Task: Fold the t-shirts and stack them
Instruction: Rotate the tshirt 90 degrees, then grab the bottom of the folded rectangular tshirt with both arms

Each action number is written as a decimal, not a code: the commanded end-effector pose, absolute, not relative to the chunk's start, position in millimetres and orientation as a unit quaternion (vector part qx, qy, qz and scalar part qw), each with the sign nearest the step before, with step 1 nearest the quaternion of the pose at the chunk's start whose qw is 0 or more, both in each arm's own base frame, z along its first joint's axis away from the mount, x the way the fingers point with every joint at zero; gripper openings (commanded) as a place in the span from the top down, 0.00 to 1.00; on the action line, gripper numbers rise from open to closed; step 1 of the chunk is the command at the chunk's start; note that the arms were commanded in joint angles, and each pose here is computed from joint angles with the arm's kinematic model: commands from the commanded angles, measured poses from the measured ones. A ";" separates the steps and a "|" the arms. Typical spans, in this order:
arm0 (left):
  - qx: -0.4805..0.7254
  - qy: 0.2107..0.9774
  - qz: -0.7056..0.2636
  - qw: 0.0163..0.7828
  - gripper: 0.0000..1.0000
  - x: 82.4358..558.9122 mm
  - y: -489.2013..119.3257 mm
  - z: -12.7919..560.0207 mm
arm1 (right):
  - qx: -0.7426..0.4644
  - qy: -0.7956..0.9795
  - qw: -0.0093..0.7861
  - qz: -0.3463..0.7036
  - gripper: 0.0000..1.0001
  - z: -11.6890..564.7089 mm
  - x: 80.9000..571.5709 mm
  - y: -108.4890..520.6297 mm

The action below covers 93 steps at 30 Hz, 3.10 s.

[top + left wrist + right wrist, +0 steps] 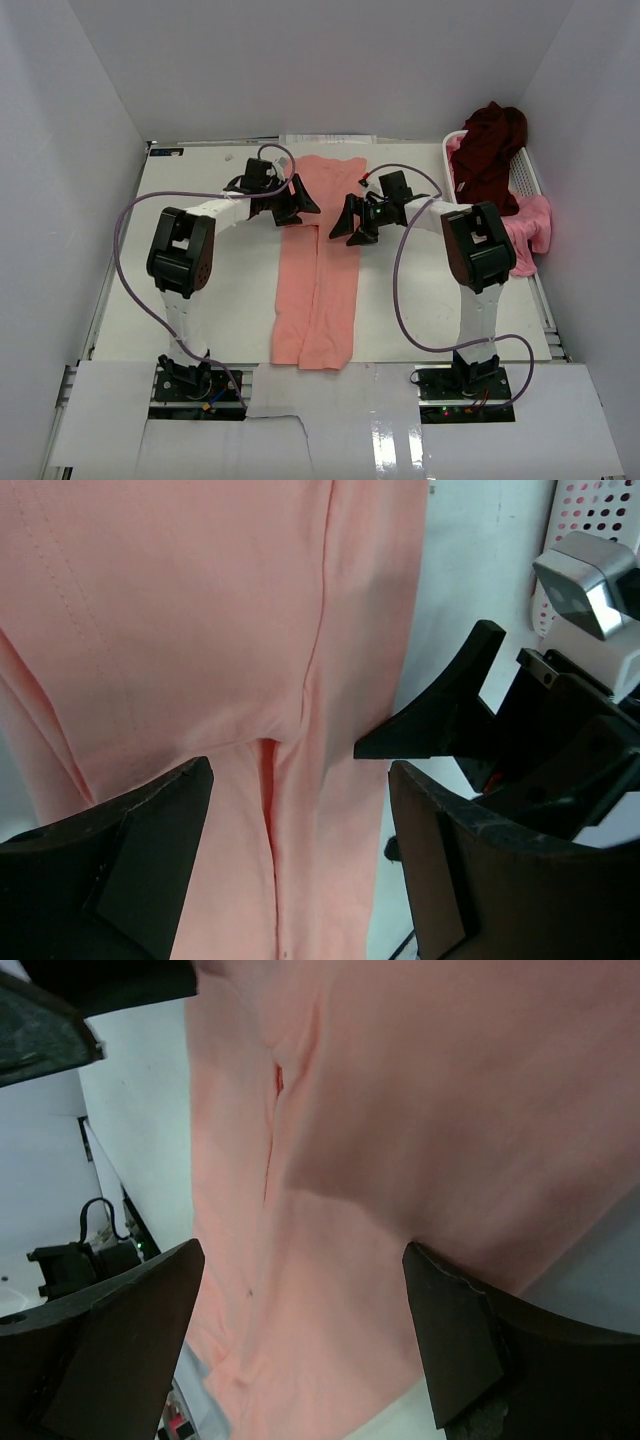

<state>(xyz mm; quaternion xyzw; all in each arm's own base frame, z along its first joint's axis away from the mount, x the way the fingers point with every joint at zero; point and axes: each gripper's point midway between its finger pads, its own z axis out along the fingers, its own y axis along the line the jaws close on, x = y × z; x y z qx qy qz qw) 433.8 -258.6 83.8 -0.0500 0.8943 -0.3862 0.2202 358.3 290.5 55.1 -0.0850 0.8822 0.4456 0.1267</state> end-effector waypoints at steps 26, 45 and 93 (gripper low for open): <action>-0.072 0.904 -0.337 0.254 0.18 533.2 -238.7 64.4 | -0.065 0.898 0.143 0.410 0.12 31.9 432.1 279.7; -0.036 0.853 -0.352 0.383 0.13 432.4 -204.7 262.3 | -0.157 0.879 0.222 0.391 0.07 148.5 373.7 274.8; -0.089 0.978 -0.116 0.146 0.37 152.5 -169.0 8.0 | -0.166 0.951 0.078 0.249 0.73 21.3 105.9 255.0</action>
